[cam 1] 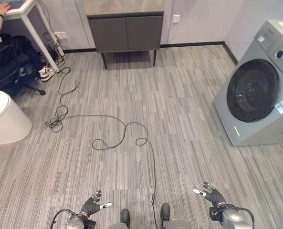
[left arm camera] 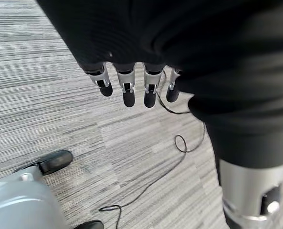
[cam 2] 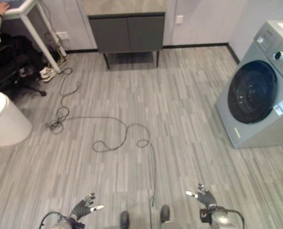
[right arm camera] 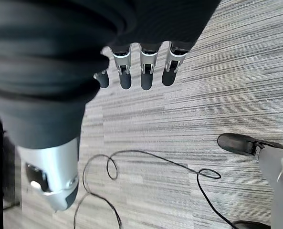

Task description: Put brush and paste in cup on sink, flatten towel.

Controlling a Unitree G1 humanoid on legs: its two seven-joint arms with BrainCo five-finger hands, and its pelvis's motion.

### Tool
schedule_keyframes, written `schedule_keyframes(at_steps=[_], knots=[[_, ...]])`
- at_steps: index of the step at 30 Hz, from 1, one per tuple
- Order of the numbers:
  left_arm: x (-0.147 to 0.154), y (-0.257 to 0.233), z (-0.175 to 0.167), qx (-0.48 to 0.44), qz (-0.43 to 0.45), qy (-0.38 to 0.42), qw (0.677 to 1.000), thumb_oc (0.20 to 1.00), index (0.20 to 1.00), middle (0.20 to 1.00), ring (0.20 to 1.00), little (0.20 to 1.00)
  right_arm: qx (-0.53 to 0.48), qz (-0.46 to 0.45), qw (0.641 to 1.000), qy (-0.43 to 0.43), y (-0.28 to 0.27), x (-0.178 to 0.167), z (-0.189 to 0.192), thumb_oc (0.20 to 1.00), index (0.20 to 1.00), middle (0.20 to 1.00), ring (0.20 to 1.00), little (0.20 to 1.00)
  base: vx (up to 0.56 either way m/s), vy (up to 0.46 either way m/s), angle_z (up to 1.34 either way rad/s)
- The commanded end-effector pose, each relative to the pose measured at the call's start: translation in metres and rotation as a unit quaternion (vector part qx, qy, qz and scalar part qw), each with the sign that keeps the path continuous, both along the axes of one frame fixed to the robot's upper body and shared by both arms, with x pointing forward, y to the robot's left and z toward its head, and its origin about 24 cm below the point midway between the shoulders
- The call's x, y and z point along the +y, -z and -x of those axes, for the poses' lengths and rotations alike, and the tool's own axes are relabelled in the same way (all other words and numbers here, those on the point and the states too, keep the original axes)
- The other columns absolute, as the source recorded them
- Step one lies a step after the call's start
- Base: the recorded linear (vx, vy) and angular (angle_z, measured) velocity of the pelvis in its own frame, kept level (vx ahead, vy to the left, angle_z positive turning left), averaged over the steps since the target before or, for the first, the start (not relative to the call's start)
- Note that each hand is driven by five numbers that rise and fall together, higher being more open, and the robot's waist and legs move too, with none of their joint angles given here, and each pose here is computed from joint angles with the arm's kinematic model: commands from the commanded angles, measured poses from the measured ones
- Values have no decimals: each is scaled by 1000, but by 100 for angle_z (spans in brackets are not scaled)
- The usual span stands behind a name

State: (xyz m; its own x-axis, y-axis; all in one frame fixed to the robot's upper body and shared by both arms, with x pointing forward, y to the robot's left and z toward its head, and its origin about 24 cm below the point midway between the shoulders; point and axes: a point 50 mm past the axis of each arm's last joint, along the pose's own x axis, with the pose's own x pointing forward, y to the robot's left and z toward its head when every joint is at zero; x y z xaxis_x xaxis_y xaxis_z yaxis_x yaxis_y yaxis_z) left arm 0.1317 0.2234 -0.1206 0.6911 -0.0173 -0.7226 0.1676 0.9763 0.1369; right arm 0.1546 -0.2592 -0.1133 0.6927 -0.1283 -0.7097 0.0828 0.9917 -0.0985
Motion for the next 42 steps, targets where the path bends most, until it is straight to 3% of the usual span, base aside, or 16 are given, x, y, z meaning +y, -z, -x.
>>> schedule_keyframes(at_steps=[1, 11, 21, 42], knots=[[-4, -6, -10, -31, 1, 2, 1000, 1000, 1000, 1000, 1000, 1000, 7, -14, 1000, 22, 7, 10, 1, 1000, 1000, 1000, 1000, 1000, 29, 33, 2], [9, -28, -31, -102, 13, -69, 992, 1000, 1000, 1000, 1000, 1000, -47, -24, 998, 34, -5, 19, -12, 1000, 1000, 1000, 1000, 1000, -18, -12, -3], [14, -44, -53, -159, 1, -90, 983, 1000, 1000, 1000, 1000, 1000, -111, -68, 989, 70, -20, 21, -29, 1000, 1000, 1000, 1000, 1000, -6, -16, -2], [8, -58, -65, -194, -31, -44, 979, 1000, 1000, 1000, 1000, 1000, -148, -99, 983, 38, -33, 47, -49, 1000, 1000, 1000, 1000, 1000, 40, 81, 1]])
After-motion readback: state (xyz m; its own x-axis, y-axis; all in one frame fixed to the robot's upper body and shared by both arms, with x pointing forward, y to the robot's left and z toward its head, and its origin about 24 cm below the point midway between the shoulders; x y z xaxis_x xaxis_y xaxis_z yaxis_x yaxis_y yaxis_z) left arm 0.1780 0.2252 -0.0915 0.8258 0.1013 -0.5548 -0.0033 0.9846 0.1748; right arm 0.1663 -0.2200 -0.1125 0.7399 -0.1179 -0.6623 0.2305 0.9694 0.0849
